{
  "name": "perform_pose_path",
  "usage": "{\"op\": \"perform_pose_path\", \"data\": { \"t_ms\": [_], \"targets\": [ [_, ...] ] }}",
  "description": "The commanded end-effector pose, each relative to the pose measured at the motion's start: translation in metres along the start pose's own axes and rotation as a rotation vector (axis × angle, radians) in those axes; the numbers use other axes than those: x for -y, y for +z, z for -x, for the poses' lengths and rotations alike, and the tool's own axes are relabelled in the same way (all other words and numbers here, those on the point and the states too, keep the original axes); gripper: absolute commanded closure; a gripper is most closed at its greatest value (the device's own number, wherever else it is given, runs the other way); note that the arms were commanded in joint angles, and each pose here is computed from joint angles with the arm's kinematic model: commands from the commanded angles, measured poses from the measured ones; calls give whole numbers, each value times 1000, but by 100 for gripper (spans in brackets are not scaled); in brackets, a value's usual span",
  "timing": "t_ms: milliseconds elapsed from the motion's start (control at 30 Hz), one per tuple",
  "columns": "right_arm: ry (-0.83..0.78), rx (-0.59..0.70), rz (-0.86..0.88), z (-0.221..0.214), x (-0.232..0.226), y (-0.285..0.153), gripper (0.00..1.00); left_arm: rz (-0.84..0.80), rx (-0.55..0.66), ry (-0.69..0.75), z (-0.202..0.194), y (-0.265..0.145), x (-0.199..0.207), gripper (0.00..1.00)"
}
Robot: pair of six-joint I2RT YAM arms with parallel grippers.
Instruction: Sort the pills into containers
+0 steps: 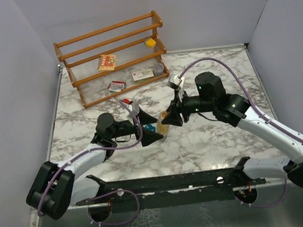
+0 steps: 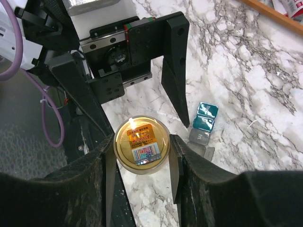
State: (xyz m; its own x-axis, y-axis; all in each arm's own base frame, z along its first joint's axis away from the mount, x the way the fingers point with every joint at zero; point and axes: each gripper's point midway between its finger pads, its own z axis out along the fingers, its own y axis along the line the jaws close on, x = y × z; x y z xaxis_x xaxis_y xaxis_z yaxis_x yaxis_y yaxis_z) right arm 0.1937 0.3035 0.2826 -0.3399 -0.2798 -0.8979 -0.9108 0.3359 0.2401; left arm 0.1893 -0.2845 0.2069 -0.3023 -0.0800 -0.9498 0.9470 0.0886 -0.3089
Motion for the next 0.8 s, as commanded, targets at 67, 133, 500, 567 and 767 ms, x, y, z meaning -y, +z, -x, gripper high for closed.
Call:
{"op": "perform_pose_path", "data": {
  "t_ms": [67, 133, 500, 567, 767],
  "targets": [
    [0, 69, 73, 12, -11, 4, 99, -69, 17, 33, 13, 11, 17, 11],
    [2, 78, 75, 12, -12, 5, 99, -93, 24, 51, 18, 12, 25, 11],
    [30, 134, 75, 12, -10, 9, 99, -75, 77, 93, 33, 7, 35, 13],
    [30, 150, 75, 15, -11, 8, 99, -67, 73, 83, 30, 7, 33, 14],
    [20, 209, 34, 26, -9, -1, 99, -53, 64, 63, 26, 9, 27, 14]
  ]
}}
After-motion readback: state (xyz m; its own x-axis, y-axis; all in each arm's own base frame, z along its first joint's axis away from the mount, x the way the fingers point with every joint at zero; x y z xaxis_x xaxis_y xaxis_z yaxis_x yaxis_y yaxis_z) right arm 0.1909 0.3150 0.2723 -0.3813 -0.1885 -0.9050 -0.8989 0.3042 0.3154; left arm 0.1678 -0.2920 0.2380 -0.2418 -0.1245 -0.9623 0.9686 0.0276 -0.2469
